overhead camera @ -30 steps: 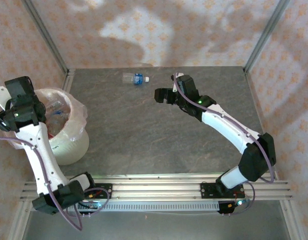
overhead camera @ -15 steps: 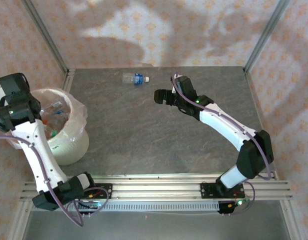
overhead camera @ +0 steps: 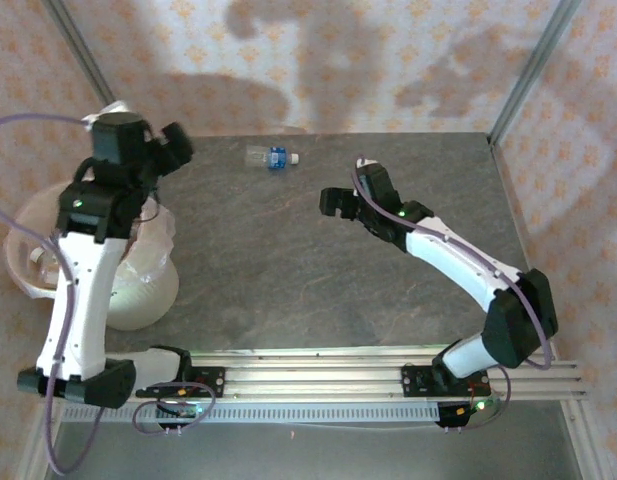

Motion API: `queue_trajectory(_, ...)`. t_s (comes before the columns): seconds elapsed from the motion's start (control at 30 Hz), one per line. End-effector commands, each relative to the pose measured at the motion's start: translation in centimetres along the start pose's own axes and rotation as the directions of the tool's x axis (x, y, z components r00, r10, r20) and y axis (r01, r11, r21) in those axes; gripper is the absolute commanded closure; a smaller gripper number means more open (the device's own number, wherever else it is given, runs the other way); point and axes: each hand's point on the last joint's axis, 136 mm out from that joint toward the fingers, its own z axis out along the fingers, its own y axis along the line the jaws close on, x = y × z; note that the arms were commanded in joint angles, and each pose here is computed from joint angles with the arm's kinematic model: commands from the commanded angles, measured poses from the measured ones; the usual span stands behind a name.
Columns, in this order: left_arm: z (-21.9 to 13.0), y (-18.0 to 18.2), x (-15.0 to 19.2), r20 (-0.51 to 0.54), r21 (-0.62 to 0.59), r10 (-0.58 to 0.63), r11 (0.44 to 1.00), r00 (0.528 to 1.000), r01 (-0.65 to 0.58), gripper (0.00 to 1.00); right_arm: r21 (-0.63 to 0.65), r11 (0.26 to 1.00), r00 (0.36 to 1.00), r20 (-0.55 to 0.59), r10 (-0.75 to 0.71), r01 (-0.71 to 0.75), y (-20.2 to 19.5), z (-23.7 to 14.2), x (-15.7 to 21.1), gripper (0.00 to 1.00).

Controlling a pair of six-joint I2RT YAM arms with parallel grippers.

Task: Put the plastic bottles in the bin

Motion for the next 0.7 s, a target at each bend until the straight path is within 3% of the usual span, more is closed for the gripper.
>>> queue_trajectory(0.0,3.0,-7.4,-0.2,0.04,0.165,-0.09,0.983,0.995,0.082,0.0,0.028,0.999,0.992,0.124,0.031,-0.035,-1.2,-2.2,-2.6,0.01)
queue_trajectory(0.13,9.0,-14.0,4.0,-0.066,0.215,-0.075,0.973,0.995,0.087,0.0,0.06,0.997,0.988,0.147,0.042,-0.052,-2.8,-3.6,-2.6,0.01)
queue_trajectory(0.3,18.2,-18.4,9.3,-0.221,0.207,0.044,0.978,0.974,0.003,0.0,0.099,0.993,0.983,0.178,0.039,-0.057,-4.6,-5.7,-2.0,0.01)
queue_trajectory(0.43,25.5,-17.3,11.1,-0.226,0.11,0.091,0.992,0.97,-0.067,0.0,0.143,0.988,0.981,0.192,0.033,-0.061,-6.3,-7.3,-1.0,0.01)
queue_trajectory(0.53,29.8,-16.2,11.5,-0.211,0.102,0.086,0.993,0.974,-0.066,0.0,0.178,0.982,0.977,0.209,0.031,-0.069,-7.6,-8.3,-0.2,0.01)
queue_trajectory(0.67,33.3,-14.5,10.9,-0.111,0.047,0.193,0.981,0.975,-0.188,0.0,0.208,0.975,0.971,0.24,0.024,-0.075,-8.8,-9.2,0.4,0.01)
